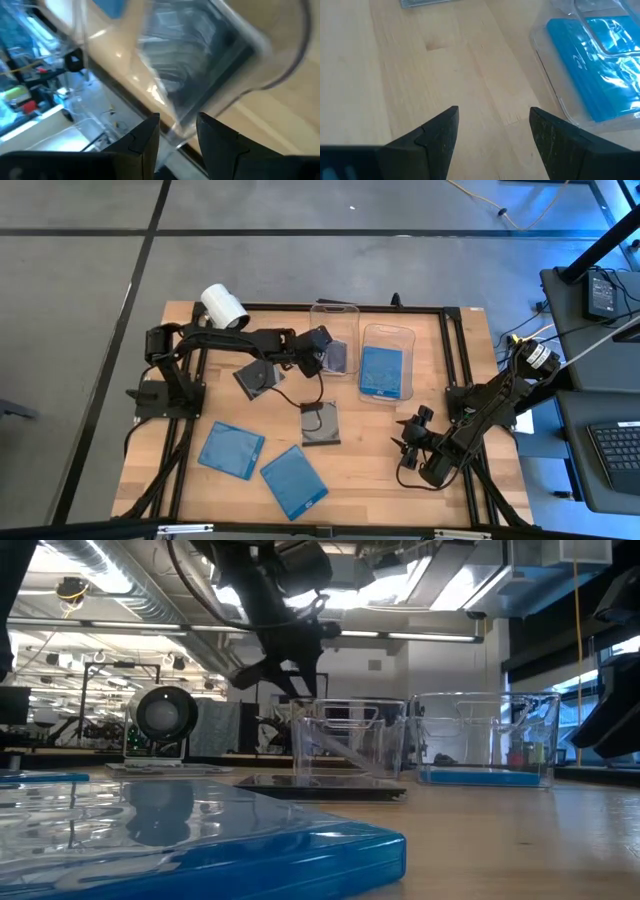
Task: Pick & place jewel cases by type
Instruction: Put the bottom black cd case into the left transparent bin, then put the right black cd case into the left transparent bin
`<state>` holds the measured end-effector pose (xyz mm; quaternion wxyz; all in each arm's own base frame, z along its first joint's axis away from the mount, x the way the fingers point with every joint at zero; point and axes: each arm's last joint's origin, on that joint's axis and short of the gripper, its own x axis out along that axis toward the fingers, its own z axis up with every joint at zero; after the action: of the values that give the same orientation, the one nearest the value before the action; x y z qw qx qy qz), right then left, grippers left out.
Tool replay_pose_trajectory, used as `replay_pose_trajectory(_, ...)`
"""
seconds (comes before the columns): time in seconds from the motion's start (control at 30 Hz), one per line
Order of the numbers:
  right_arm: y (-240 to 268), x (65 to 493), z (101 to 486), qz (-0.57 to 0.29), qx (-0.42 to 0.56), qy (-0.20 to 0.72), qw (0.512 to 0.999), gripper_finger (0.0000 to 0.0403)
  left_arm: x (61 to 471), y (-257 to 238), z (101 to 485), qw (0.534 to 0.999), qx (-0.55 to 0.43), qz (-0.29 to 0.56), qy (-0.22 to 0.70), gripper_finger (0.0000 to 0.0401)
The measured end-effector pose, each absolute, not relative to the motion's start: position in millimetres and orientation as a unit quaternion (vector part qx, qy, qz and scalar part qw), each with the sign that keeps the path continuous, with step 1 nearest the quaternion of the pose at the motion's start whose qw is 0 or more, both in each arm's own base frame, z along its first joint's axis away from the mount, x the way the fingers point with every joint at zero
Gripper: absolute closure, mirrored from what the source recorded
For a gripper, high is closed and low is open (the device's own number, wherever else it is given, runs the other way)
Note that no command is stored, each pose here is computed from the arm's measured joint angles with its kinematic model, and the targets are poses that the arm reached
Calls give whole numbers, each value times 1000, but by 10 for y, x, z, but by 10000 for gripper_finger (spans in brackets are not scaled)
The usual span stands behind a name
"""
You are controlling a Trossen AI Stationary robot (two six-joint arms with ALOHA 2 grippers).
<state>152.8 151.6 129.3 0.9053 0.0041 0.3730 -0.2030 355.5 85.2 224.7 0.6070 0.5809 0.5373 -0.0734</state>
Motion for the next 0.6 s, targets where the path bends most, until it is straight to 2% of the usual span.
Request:
replay_pose_trajectory(0.33, 1523, 1532, 1294, -201, 8, 371, 906, 156, 3525, 742, 2262, 621, 551, -54, 554, 278)
replay_pose_trajectory(0.47, 1535, 1543, 1298, -199, 16, 367, 909, 156, 3500, 689, 2490, 668, 516, -8, 536, 276)
replay_pose_trajectory(0.6, 1537, 1545, 1299, -198, 17, 366, 909, 156, 3404, 553, 2807, 736, 464, 57, 489, 278)
